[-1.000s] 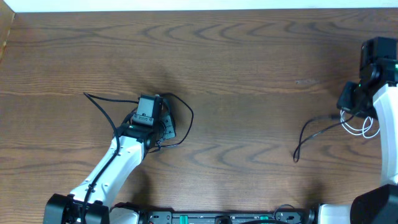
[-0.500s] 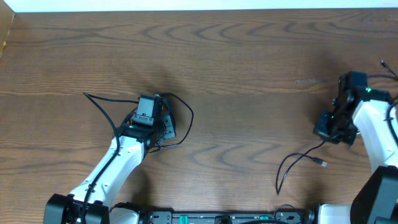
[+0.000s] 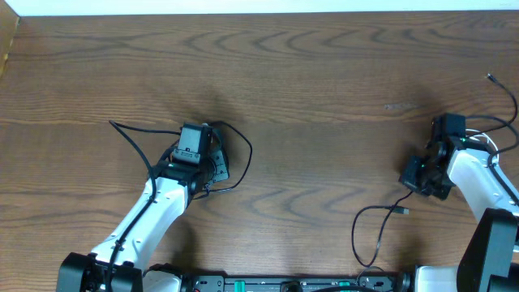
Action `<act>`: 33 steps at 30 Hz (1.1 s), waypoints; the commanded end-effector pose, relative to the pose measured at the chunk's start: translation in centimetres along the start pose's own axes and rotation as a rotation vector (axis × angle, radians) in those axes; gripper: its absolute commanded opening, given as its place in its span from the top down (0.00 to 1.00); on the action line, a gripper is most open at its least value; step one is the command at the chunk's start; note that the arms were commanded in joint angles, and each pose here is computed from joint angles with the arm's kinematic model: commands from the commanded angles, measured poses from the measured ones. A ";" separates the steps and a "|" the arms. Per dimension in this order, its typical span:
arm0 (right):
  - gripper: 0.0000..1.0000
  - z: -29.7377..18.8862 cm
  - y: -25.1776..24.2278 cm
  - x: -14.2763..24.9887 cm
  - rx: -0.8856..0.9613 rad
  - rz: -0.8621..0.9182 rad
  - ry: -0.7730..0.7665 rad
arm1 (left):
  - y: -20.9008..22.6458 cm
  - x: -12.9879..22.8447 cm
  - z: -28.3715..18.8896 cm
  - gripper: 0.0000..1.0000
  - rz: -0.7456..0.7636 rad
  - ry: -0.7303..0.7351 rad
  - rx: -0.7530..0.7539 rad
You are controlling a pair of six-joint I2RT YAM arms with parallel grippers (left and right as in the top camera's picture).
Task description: Untangle cables
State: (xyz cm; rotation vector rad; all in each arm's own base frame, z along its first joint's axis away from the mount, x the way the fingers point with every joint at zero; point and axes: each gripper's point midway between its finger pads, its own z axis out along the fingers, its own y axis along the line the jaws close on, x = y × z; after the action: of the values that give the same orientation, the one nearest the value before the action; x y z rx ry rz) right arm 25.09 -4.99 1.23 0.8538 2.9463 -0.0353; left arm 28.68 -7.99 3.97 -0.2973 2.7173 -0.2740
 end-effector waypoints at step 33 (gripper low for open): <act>0.38 -3.5 7.4 7.3 -0.121 -0.313 0.232 | 0.4 0.0 -0.1 0.68 0.005 -0.006 -0.012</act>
State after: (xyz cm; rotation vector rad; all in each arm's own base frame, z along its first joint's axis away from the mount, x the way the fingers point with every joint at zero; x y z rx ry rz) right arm 24.27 3.29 4.91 0.4946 3.1688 0.1842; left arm 28.69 -7.98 3.97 -0.2973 2.7168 -0.2737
